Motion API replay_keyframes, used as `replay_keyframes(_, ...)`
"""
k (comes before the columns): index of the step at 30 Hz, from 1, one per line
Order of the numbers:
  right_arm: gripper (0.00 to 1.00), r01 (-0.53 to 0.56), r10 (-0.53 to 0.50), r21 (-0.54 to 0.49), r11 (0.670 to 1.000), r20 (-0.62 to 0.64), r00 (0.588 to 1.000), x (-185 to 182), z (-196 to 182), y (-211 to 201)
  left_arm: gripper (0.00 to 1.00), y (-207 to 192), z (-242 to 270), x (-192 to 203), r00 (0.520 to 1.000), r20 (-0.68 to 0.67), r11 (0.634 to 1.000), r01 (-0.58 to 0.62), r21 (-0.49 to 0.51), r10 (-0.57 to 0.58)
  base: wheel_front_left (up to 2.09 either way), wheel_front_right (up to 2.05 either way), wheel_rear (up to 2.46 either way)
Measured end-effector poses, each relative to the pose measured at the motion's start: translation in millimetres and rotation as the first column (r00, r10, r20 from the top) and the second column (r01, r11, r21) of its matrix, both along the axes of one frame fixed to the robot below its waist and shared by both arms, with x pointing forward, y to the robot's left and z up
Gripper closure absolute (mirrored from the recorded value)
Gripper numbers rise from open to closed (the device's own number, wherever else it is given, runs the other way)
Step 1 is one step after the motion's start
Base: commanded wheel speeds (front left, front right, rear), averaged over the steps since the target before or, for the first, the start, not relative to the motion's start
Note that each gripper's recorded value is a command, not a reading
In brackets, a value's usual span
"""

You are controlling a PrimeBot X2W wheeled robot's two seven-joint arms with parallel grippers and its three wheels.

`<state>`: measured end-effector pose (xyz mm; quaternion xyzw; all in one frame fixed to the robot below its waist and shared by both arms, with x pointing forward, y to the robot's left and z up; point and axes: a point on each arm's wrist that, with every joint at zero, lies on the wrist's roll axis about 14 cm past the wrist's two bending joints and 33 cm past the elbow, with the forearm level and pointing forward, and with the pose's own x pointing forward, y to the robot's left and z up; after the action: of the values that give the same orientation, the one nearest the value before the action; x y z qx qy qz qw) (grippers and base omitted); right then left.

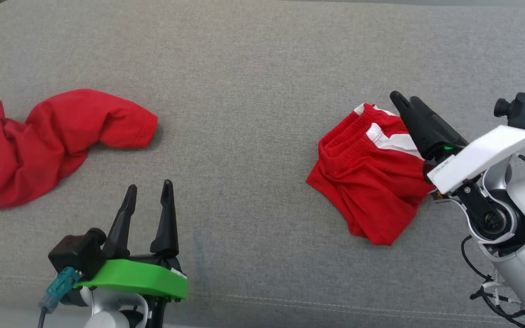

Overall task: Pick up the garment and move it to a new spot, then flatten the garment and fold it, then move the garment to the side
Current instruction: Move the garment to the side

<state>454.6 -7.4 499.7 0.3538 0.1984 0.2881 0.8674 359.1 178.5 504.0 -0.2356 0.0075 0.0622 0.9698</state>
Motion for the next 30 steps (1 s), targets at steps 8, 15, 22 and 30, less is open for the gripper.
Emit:
replay_keyframes(8,0.0,0.16,-0.16,-0.011,0.987,-0.002,0.987,-30,-19,-35,0.0,-5,2,0,0.999,0.01,0.999,0.032,0.015,-0.033,0.0,0.0,0.0)
replay_keyframes(15,0.0,0.291,-0.282,0.032,0.956,-0.162,0.946,-71,-51,-56,0.0,-24,1,3,0.995,0.01,0.995,0.1,0.019,-0.1,0.0,0.0,0.0)
replay_keyframes(22,0.0,0.384,-0.364,0.033,0.923,-0.252,0.897,-90,-76,-75,0.0,-41,5,9,0.986,0.017,0.985,0.166,0.048,-0.167,0.0,0.0,0.0)
replay_keyframes(30,0.0,0.424,-0.375,0.085,0.901,-0.335,0.864,-84,-96,-73,0.0,-41,-1,10,0.983,-0.018,0.981,0.181,0.067,-0.181,0.0,0.0,0.0)
